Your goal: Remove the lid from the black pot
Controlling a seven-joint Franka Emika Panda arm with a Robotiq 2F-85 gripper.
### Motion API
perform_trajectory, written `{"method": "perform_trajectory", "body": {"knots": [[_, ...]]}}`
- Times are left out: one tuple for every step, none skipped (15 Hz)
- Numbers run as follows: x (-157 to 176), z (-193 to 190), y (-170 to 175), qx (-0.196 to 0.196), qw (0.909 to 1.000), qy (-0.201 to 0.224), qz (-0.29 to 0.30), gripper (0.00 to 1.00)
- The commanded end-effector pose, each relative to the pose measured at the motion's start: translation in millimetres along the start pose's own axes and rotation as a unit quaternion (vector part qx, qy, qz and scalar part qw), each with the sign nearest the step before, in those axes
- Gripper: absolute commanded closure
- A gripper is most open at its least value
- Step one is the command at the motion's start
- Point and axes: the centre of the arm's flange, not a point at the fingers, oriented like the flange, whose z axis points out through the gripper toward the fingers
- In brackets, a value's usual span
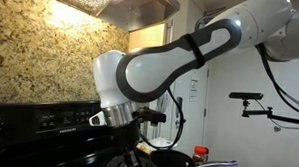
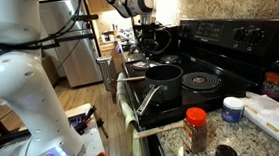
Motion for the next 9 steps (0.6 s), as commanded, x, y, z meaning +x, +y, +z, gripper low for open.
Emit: {"method": "perform_trajectory", "body": {"knots": [[2.0, 16.0, 5.2, -0.001, 0.9992, 0.019, -0.036, 0.95], [3.4, 24.5, 8.5, -0.001, 0.9988, 0.033, -0.036, 0.95], [6.6, 31.7, 12.0, -0.003, 0.9980, 0.050, -0.037, 0.95], [10.6, 38.1, 14.3, -0.005, 0.9972, 0.062, -0.042, 0.95], [13.6, 43.5, 16.9, -0.008, 0.9961, 0.075, -0.046, 0.95], [15.9, 48.5, 19.2, -0.010, 0.9947, 0.088, -0.052, 0.95], [17.6, 52.9, 20.8, -0.011, 0.9940, 0.094, -0.055, 0.95], [18.4, 56.4, 22.0, -0.011, 0.9931, 0.100, -0.059, 0.95], [19.3, 59.2, 22.7, -0.012, 0.9926, 0.103, -0.062, 0.95]]}}
